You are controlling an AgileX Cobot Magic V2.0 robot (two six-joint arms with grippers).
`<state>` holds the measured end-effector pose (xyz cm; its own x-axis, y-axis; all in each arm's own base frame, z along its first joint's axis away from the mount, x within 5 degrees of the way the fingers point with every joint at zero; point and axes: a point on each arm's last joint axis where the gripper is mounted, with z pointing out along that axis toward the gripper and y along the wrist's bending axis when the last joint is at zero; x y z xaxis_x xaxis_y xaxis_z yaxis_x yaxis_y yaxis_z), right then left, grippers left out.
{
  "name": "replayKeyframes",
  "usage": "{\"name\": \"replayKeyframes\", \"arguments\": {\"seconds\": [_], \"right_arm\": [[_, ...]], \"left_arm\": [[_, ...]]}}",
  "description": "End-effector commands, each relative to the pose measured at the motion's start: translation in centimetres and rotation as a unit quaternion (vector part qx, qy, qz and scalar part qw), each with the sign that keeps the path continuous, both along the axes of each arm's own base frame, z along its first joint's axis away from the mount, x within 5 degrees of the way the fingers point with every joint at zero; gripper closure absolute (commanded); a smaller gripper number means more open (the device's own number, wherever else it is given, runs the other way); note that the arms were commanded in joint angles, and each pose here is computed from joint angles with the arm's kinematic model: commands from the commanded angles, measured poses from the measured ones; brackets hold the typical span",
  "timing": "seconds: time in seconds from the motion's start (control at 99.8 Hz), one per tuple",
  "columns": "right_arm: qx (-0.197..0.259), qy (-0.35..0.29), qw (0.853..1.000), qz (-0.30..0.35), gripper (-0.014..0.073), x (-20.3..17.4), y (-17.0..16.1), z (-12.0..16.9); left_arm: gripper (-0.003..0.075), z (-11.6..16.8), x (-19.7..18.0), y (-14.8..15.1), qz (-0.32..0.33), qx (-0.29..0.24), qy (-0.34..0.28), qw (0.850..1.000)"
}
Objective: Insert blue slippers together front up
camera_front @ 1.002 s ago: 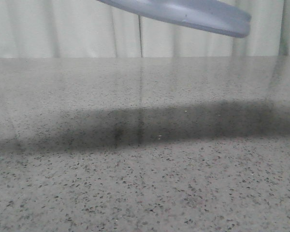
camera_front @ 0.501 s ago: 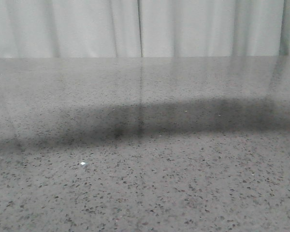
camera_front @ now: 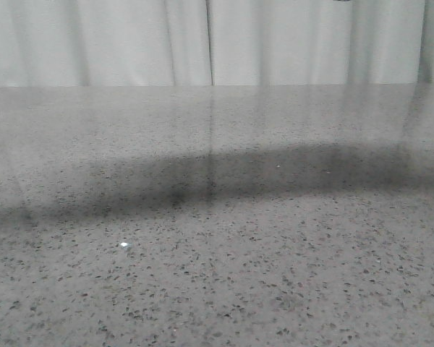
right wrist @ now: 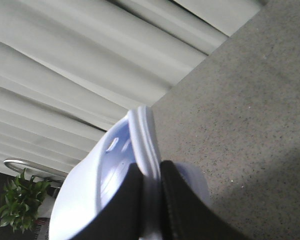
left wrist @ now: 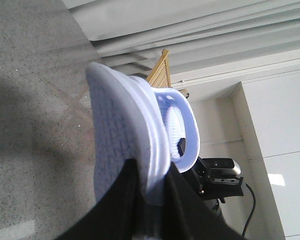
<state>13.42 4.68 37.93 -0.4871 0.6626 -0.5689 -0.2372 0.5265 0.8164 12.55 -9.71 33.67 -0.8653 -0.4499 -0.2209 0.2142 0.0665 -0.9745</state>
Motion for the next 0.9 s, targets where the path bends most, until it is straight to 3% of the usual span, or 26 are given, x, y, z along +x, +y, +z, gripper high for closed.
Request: {"name": "replayKeyframes", "arguments": {"seconds": [0.0,0.23,0.411,0.721,0.892], "right_arm": [[0.032,-0.006,0.997,0.076,0.0702,-0.8,1.2,1.0],[0.033,0.017,0.991,0.128,0.0702,-0.3,1.9,0.4],[0.031,0.021,0.991,0.132,0.0702,0.3,1.9,0.1],[-0.073,-0.006,0.995,0.065,0.0697,1.2,0.8,-0.6],[-0.115,-0.016,0.993,0.026,0.0566,1.6,0.1,-0.8]], "left_arm": [[0.0704,2.3,-1.2,-0.5,-0.068,-0.070,-0.021,0.995],[0.0704,2.4,-1.3,-0.5,-0.074,-0.073,-0.022,0.994],[0.0704,2.4,-1.4,-0.5,-0.079,-0.073,-0.025,0.994],[0.0704,2.0,-0.2,-0.1,-0.012,-0.059,-0.012,0.998],[0.0704,1.9,0.2,0.1,0.011,-0.056,-0.004,0.998]]}}
